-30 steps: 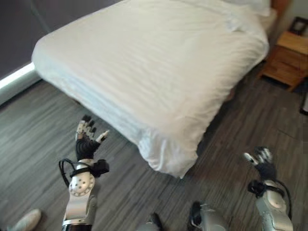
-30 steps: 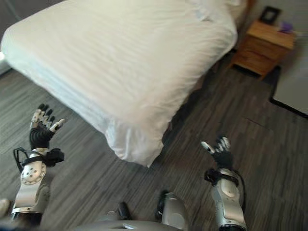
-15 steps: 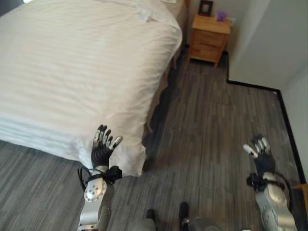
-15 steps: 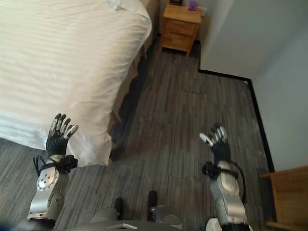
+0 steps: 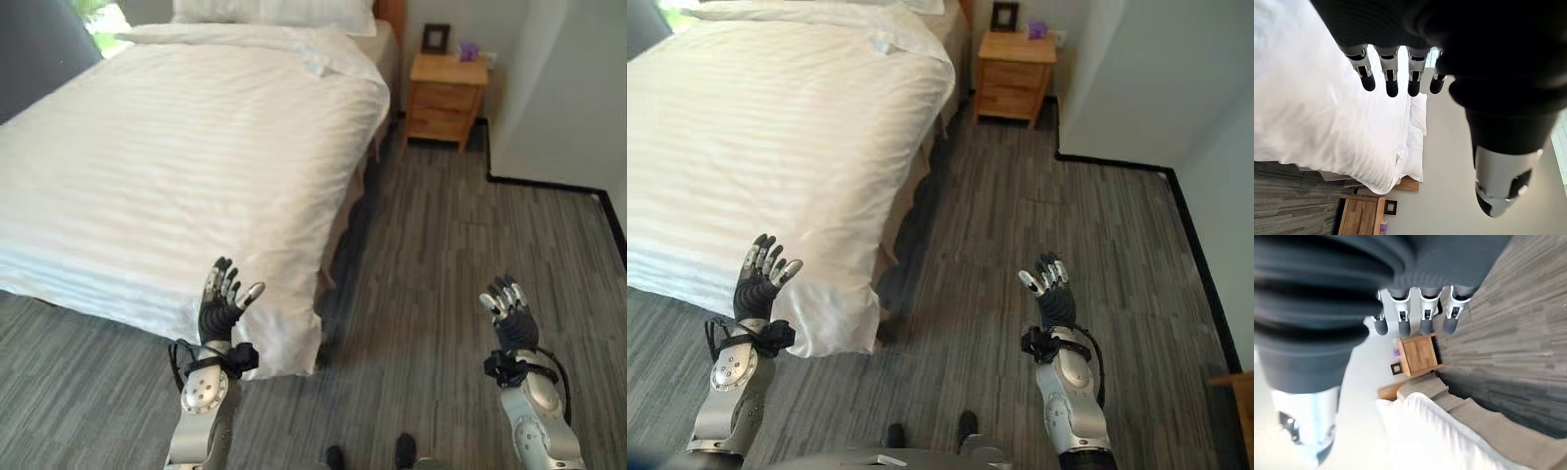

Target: Making the bed.

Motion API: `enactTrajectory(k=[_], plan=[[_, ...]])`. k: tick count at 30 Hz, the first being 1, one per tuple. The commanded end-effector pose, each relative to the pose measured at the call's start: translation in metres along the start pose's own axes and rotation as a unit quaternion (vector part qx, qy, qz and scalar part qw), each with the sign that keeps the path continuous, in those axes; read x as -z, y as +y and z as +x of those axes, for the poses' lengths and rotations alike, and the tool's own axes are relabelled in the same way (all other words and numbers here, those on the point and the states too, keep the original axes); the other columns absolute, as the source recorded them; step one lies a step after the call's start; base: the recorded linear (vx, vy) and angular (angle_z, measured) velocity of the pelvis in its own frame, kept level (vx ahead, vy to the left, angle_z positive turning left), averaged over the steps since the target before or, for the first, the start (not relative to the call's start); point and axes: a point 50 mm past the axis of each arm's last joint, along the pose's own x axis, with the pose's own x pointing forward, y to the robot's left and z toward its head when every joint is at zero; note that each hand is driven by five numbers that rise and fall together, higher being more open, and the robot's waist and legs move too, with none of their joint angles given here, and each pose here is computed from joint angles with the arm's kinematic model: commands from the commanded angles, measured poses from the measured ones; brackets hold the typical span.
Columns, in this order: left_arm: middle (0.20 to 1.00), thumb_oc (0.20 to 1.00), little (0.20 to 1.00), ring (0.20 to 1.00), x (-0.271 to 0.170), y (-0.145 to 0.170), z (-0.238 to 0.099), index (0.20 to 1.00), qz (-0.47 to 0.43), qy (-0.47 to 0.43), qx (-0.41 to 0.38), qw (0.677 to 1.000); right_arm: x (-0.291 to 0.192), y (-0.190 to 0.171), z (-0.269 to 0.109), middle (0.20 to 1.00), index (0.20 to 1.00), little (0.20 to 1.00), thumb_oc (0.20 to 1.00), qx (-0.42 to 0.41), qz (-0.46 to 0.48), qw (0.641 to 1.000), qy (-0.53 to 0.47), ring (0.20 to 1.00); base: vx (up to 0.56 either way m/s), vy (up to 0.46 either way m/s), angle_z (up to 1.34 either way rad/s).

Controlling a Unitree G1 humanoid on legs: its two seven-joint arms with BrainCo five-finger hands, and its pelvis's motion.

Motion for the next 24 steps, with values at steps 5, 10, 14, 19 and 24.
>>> enactTrajectory(k=[5,10,14,19,24], plan=[[1.000,1.000,1.000,1.000,-0.030,-0.002,0.029,1.000,0.045,-0.065,0.026,0.996,-0.029,-0.035,0.009,1.000,1.000,1.000,1.000,0.084,-0.025,0.994,-0.070,1.000,-0.08,0.045,0.09],[1.000,1.000,1.000,1.000,-0.012,0.007,0.022,1.000,0.048,-0.021,0.018,0.998,-0.029,-0.020,0.018,1.000,1.000,1.000,1.000,0.032,-0.062,0.996,-0.055,1.000,-0.08,0.058,0.02],[1.000,1.000,1.000,1.000,0.006,0.025,0.003,1.000,0.050,0.025,-0.009,0.998,-0.025,-0.027,0.011,1.000,1.000,1.000,1.000,0.027,-0.097,0.994,-0.041,1.000,-0.02,0.066,-0.05],[1.000,1.000,1.000,1.000,0.001,0.031,0.001,1.000,0.068,0.015,-0.016,0.997,-0.012,-0.041,-0.002,1.000,1.000,1.000,1.000,0.046,-0.098,0.994,-0.009,1.000,0.00,0.045,-0.02],[1.000,1.000,1.000,1.000,-0.013,0.036,0.009,1.000,0.080,-0.018,-0.027,0.996,-0.016,-0.039,0.000,1.000,1.000,1.000,1.000,0.044,-0.099,0.994,-0.021,1.000,0.02,0.064,-0.12]])
